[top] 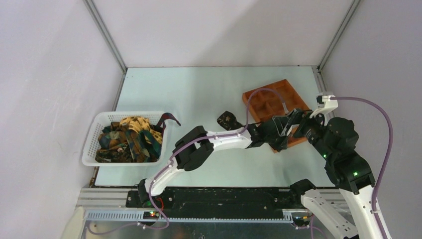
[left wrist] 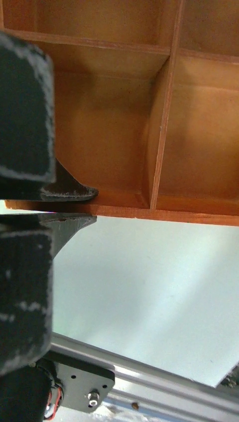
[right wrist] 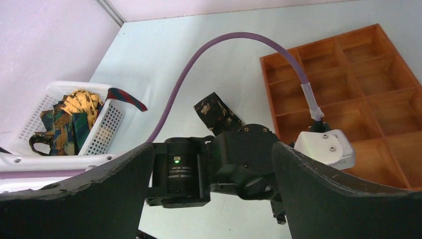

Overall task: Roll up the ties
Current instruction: Move the storage box to the center of the board.

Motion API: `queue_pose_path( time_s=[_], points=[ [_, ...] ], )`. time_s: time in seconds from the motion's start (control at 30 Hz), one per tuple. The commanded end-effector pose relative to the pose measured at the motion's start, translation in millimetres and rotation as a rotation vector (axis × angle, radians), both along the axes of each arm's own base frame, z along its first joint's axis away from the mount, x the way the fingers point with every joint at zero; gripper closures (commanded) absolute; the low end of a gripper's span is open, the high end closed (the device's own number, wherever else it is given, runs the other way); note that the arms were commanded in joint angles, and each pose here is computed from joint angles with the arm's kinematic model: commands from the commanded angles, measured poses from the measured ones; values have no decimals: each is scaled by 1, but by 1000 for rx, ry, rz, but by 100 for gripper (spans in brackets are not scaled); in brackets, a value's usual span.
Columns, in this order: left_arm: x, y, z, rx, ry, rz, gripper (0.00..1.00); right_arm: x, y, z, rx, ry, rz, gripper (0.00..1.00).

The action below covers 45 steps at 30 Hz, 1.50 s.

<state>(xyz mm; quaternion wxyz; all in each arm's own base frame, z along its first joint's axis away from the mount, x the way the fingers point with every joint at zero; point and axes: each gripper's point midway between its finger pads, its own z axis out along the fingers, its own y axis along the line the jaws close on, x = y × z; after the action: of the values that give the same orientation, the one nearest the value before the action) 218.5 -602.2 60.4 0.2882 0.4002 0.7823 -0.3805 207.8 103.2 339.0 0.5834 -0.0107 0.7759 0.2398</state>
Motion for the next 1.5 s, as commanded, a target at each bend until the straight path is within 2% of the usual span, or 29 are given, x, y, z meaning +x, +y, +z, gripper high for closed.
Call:
queue_pose_path(
  time_s=[0.0, 0.17, 0.53, 0.6, 0.63, 0.73, 0.87, 1.0, 1.17, 1.2, 1.23, 1.27, 1.3, 1.47],
  points=[
    [-19, 7, 43, -28, 18, 76, 100, 3, 7, 1, 30, -1, 21, 10],
    [-43, 8, 33, -22, 44, 24, 100, 3, 6, -1, 47, 5, 7, 10],
    [-60, 7, 32, -16, 50, -65, 98, 6, 5, -2, 59, 19, -13, 8],
    [-60, 8, 34, -8, 54, -56, 89, 9, 4, -3, 60, 25, -28, 8],
    [-59, 8, 37, -10, 52, -52, 80, 10, 3, -3, 64, 27, -35, 7],
    [-56, 14, 44, 1, 32, -39, 65, 16, -2, -2, 71, 24, -78, 4],
    [-48, 25, 69, -11, -8, -17, 55, 22, -10, 8, 88, 4, -142, 2],
    [-36, 40, 98, -54, -21, 11, 50, 30, -22, 13, 91, -1, -222, 2],
    [-23, 71, 131, -112, -33, 65, 48, 50, -34, -9, 76, 98, -319, 4],
    [-19, 85, 120, -89, -20, 86, 48, 53, -36, -14, 82, 124, -327, 5],
    [-17, 93, 141, -139, -32, 109, 48, 61, -34, -26, 69, 170, -329, 6],
    [-12, 109, 125, -111, -15, 138, 48, 65, -33, -33, 73, 201, -324, 8],
    [-10, 118, 150, -171, -28, 161, 49, 71, -31, -47, 58, 255, -325, 9],
    [18, 197, 163, -244, -38, 346, 48, 95, -21, -105, 59, 429, -343, 19]
  ],
)
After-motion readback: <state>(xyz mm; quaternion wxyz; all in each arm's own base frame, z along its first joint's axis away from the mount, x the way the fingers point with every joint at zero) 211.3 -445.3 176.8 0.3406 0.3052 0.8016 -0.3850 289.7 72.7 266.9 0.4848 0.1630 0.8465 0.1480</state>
